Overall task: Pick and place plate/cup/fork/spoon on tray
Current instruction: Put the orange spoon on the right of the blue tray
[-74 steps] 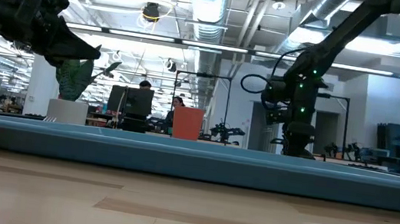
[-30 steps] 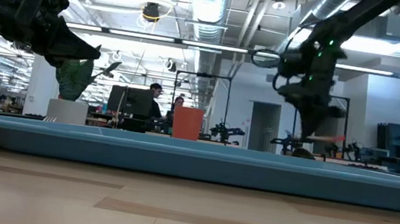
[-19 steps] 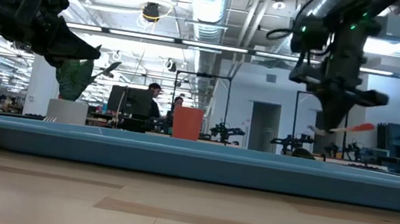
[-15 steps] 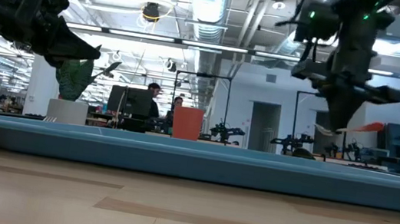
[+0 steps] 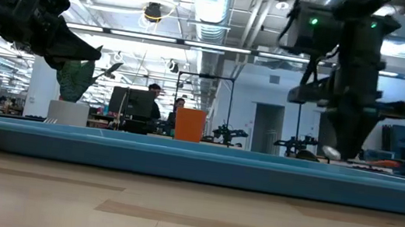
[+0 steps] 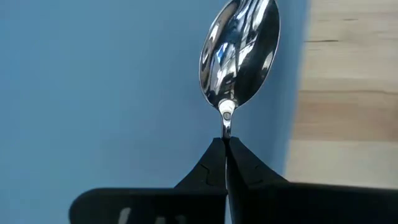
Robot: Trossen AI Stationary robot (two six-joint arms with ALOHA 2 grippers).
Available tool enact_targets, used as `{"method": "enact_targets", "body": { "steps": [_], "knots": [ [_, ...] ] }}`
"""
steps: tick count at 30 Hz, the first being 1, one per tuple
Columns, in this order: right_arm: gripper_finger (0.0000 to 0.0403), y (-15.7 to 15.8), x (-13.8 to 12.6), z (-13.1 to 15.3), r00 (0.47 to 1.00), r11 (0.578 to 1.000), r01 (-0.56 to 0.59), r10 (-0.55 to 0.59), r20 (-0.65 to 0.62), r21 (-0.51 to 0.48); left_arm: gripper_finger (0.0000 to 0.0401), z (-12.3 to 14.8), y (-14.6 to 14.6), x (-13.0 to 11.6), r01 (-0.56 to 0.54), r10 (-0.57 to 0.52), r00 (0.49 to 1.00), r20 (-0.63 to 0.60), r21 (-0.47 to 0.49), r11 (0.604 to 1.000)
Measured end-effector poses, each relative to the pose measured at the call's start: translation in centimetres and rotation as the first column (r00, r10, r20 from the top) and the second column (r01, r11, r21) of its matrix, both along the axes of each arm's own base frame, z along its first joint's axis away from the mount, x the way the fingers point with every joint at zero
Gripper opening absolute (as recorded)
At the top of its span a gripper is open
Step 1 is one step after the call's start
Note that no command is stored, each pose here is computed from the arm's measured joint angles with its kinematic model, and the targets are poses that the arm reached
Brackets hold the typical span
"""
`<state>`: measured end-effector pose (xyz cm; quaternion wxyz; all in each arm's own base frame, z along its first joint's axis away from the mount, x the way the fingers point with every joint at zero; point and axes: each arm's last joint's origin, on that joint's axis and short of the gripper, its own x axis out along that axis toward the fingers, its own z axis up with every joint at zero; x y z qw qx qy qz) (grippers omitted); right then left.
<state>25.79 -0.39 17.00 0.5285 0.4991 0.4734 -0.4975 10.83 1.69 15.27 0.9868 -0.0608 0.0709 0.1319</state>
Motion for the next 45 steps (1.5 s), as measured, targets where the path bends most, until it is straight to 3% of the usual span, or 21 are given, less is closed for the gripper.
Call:
{"method": "enact_targets", "body": {
  "steps": [12,32,40,45],
  "knots": [
    [0.0007,-1.4,1.1,-2.3,0.999,0.998,-0.026,0.028,-0.036,0.052,0.0000,0.0,0.0,0.0,-0.006,0.006,1.000,0.000,0.001,1.000],
    [0.0007,-1.5,1.0,-2.4,0.996,0.996,-0.076,0.078,-0.045,0.047,0.0000,0.0,0.0,0.0,-0.005,0.005,1.000,0.000,0.001,1.000],
    [0.0044,-1.5,1.0,-2.4,0.996,0.997,-0.076,0.077,-0.047,0.030,0.0000,0.0,0.0,0.0,-0.005,0.005,1.000,0.000,0.001,1.000],
    [0.0046,-1.5,1.0,-2.4,0.997,0.998,-0.060,0.062,-0.047,0.028,0.0000,0.0,0.0,0.0,-0.005,0.005,1.000,0.000,0.001,1.000]
  ]
}}
